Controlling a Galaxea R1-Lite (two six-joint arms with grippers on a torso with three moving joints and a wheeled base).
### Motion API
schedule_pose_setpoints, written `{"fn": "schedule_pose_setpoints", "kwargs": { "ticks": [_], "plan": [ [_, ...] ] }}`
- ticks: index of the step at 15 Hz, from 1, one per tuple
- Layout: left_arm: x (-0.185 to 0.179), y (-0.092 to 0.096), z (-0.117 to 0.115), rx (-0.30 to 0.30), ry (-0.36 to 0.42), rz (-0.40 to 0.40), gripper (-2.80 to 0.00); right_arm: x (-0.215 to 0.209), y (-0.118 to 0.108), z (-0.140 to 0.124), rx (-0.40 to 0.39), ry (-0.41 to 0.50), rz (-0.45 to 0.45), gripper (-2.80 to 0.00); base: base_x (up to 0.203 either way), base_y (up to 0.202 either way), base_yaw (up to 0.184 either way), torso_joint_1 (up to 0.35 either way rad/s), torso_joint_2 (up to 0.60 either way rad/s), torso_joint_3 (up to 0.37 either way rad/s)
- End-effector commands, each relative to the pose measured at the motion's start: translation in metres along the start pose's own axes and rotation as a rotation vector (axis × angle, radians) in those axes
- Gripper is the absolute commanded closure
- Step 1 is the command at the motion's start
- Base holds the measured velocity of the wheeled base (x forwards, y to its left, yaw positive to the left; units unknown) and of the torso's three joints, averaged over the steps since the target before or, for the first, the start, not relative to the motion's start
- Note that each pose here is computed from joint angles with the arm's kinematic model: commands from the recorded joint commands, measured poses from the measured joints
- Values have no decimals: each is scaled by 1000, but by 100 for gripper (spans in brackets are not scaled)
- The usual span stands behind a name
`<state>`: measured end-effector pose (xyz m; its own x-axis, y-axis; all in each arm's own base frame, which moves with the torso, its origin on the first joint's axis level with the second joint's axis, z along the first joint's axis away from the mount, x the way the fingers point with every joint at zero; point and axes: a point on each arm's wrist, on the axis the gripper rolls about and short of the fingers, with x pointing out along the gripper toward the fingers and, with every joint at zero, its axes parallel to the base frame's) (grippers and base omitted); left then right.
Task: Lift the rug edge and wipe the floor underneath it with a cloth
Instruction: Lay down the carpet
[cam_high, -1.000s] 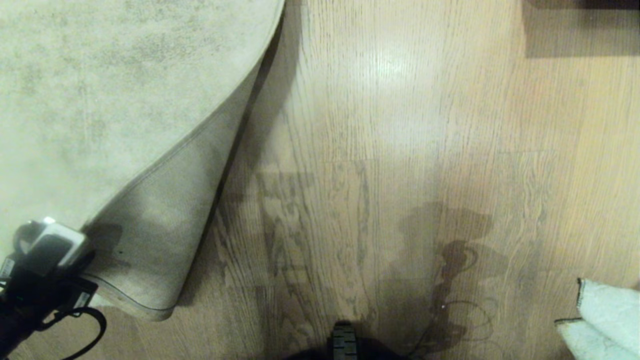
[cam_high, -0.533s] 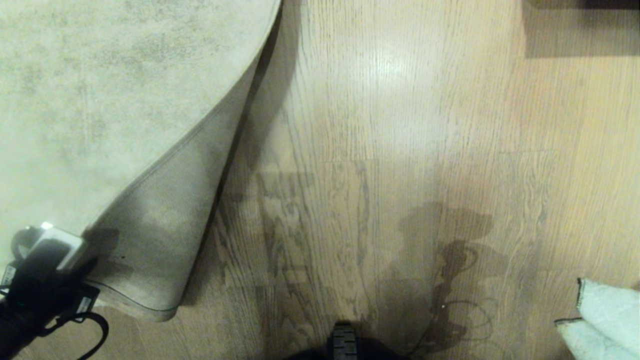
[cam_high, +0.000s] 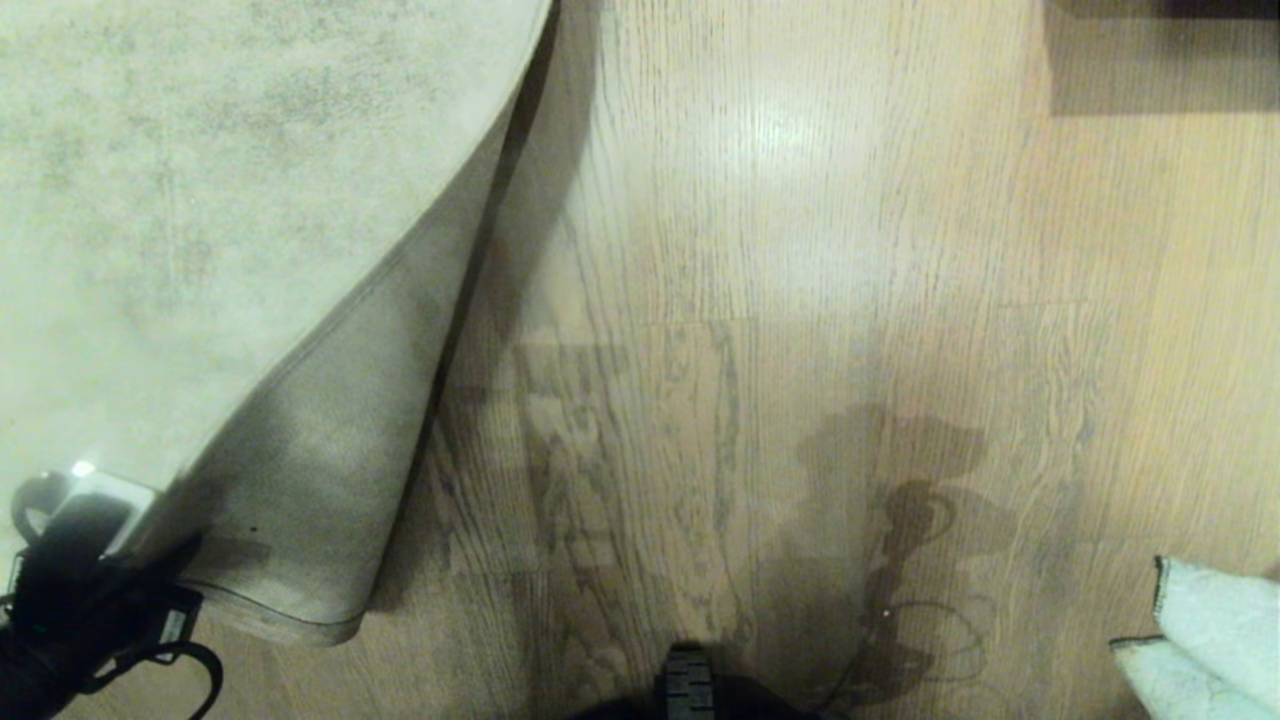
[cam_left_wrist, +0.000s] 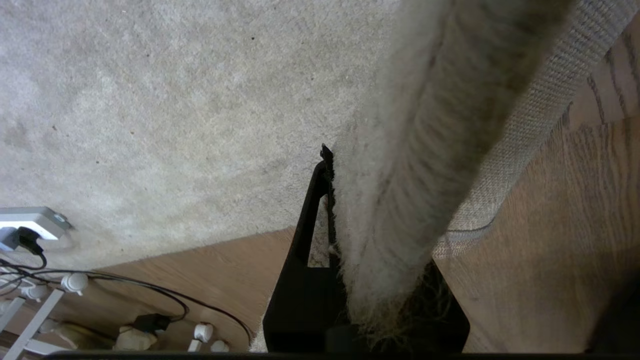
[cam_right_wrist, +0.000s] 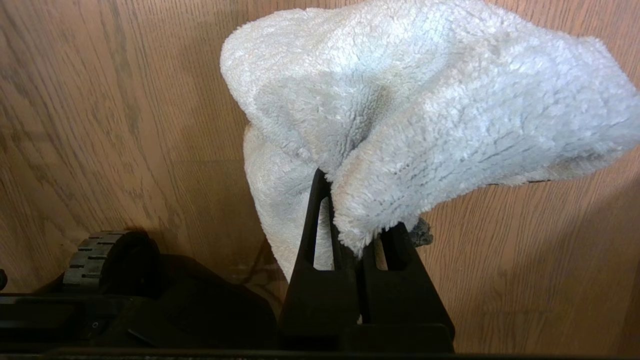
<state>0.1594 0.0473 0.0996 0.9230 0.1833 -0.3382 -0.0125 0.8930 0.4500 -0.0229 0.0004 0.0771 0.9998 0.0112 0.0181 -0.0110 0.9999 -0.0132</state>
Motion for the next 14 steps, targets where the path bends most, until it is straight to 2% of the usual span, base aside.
{"fn": "schedule_pose_setpoints", "kwargs": {
  "ticks": [1, 3, 7, 10, 14],
  "plan": [
    [-2, 0, 3, -13, -24, 4, -280, 0, 0, 0, -1, 1, 1, 0, 0, 0, 0, 0, 0, 0],
    [-4, -2, 5, -45, -36, -3, -280, 0, 0, 0, -1, 1, 1, 0, 0, 0, 0, 0, 0, 0],
    [-8, -2, 10, -62, -73, -6, -280, 0, 0, 0, -1, 1, 1, 0, 0, 0, 0, 0, 0, 0],
    [-15, -4, 18, -96, -126, -9, -280, 0, 0, 0, -1, 1, 1, 0, 0, 0, 0, 0, 0, 0],
    [-28, 2, 29, -145, -216, 28, -280, 0, 0, 0, -1, 1, 1, 0, 0, 0, 0, 0, 0, 0]
  ]
}}
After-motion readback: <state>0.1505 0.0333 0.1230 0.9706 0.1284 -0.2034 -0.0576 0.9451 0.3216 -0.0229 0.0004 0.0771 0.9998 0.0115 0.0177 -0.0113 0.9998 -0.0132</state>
